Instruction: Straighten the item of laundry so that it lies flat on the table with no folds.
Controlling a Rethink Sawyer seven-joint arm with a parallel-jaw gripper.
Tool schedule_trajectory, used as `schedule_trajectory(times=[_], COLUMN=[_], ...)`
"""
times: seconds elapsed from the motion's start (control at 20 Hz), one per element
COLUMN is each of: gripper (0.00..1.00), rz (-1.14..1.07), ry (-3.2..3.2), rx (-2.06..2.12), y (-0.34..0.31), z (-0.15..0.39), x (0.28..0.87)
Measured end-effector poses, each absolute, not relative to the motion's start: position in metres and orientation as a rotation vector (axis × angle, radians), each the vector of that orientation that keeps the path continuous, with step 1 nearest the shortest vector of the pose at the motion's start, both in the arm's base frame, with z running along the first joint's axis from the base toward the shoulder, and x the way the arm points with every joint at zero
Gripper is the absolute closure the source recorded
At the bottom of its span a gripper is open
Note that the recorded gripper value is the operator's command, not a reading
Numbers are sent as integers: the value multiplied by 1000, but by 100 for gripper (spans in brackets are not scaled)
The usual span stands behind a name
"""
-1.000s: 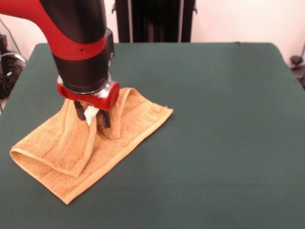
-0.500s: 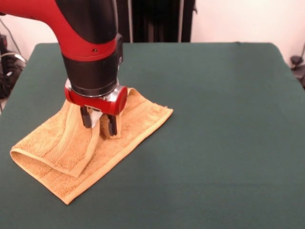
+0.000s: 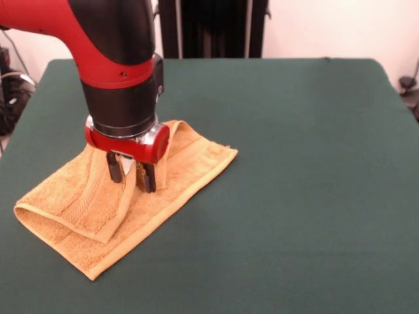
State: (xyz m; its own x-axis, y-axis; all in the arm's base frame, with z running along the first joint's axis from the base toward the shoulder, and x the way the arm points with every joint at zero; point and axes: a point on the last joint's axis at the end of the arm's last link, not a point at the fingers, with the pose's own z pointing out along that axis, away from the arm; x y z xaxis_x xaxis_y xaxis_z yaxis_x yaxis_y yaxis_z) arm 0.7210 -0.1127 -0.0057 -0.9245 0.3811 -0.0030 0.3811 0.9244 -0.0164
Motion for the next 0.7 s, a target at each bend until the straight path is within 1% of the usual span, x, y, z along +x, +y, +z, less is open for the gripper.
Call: schedule_trajectory(times=[0.7], gripper=[0], rz=[32], ry=[-3074], rx=[-640], y=[-131], z=[-6], x=[717])
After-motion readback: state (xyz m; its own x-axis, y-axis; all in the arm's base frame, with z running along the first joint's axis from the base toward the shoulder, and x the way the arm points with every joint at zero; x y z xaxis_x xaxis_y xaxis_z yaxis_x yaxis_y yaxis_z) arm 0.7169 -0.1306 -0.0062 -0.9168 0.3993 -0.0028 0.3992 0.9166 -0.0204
